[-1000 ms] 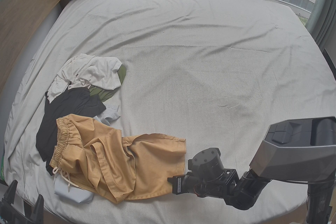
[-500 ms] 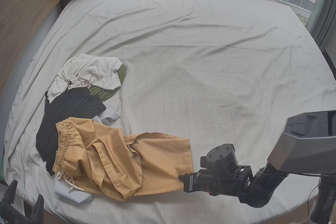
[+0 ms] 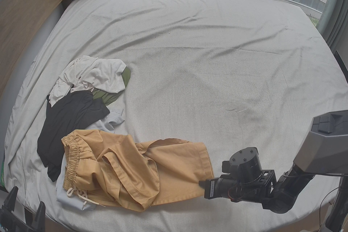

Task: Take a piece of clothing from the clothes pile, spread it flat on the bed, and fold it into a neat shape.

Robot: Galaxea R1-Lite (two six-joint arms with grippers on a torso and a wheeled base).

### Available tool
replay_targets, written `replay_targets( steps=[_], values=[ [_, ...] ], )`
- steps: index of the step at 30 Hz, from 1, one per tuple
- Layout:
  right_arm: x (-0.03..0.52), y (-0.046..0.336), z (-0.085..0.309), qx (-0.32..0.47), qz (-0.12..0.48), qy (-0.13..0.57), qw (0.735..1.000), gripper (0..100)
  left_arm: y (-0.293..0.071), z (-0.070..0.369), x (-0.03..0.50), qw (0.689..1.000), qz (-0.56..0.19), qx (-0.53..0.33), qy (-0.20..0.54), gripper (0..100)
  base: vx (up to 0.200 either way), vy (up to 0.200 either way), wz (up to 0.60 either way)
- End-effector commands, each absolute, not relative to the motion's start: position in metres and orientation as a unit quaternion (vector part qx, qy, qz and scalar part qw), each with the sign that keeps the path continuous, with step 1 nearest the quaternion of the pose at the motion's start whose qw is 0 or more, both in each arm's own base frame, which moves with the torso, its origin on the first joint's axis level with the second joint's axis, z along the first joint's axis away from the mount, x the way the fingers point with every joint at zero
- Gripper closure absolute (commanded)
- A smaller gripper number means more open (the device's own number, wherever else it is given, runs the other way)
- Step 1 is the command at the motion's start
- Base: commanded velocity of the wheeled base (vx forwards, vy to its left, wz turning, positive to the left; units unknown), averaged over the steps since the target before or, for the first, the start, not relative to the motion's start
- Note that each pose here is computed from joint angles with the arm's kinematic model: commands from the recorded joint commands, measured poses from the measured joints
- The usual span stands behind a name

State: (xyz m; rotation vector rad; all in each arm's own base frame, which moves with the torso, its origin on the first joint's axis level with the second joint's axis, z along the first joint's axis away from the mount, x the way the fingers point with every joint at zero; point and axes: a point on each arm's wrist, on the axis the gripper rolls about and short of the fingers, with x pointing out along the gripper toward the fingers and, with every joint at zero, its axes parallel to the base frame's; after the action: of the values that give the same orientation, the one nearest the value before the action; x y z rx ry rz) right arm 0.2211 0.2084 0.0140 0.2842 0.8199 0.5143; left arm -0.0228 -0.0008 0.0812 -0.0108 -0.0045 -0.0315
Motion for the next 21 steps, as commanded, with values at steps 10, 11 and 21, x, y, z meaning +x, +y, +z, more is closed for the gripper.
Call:
replay_targets(
  steps=[10, 11, 21],
  values=[
    [0.207, 0.178, 0.026, 0.14, 0.219, 0.396, 0.881, 100, -0.001, 0.076, -0.023, 1.0, -0.016, -0.005, -0.001, 0, 0.0, 0.0, 0.0],
    [0.206, 0.176, 0.026, 0.139, 0.216, 0.396, 0.882, 100, -0.001, 0.076, -0.023, 1.0, -0.015, -0.005, -0.001, 0, 0.0, 0.0, 0.0],
    [0.201, 0.152, 0.025, 0.137, 0.189, 0.393, 0.89, 100, -0.001, 0.076, -0.023, 1.0, -0.016, -0.005, -0.001, 0, 0.0, 0.0, 0.0]
  ],
)
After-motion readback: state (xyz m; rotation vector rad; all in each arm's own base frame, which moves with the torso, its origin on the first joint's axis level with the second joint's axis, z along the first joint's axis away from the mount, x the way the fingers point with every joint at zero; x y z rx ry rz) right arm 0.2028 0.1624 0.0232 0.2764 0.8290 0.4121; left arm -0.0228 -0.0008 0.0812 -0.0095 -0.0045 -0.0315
